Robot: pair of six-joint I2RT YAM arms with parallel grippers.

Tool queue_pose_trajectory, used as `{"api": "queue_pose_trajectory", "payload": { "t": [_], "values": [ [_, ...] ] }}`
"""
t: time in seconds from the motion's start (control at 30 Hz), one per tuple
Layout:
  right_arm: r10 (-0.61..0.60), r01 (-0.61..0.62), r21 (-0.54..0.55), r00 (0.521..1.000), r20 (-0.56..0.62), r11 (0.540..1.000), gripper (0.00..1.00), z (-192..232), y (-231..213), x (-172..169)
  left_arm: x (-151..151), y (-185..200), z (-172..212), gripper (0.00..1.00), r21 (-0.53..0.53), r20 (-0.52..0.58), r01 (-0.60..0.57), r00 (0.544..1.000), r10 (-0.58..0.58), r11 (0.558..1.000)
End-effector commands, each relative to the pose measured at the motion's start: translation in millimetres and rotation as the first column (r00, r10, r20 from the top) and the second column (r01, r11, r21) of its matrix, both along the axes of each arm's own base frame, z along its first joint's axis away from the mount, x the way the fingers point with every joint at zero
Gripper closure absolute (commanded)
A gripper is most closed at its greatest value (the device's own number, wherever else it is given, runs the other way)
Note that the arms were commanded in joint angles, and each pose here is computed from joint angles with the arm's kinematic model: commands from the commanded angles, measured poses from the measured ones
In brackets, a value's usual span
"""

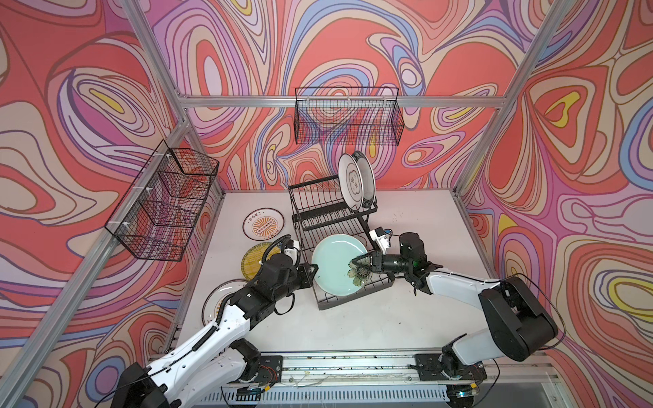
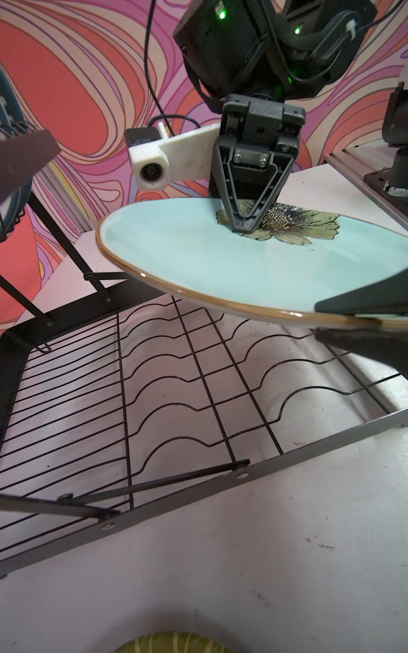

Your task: Load the plates into the dish rack

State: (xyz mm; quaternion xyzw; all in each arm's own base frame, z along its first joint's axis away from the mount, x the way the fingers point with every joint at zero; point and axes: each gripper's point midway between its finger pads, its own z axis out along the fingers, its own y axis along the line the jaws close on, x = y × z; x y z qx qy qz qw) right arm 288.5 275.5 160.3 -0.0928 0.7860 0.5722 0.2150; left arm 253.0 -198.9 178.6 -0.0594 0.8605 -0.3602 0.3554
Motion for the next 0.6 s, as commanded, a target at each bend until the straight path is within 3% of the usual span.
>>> {"api": "queue_pose_trajectory", "payload": {
  "t": [0.0,0.2,0.47,0.57],
  "values": [
    [0.143,-0.164,0.123,0.976,0.163,0.979,0.84,58.5,24.5,-16.8,-4.6,-12.4,3.3,1.00,0.009,0.025,0.074,0.997,-0.074,0.997],
    [0.160,-0.189,0.162,0.971,0.176,0.968,0.78,66.6,26.7,-19.4,-4.7,-12.7,2.3,1.00,0.010,0.022,0.075,0.997,-0.075,0.997],
    [0.169,-0.202,0.176,0.967,0.188,0.963,0.86,69.8,27.2,-24.6,-5.8,-12.5,0.6,1.00,0.007,0.015,0.075,0.997,-0.076,0.997],
    [0.169,-0.203,0.174,0.967,0.191,0.964,0.94,70.7,27.5,-25.1,-6.1,-12.4,-1.5,1.00,0.009,0.012,0.076,0.997,-0.076,0.997]
  ]
}}
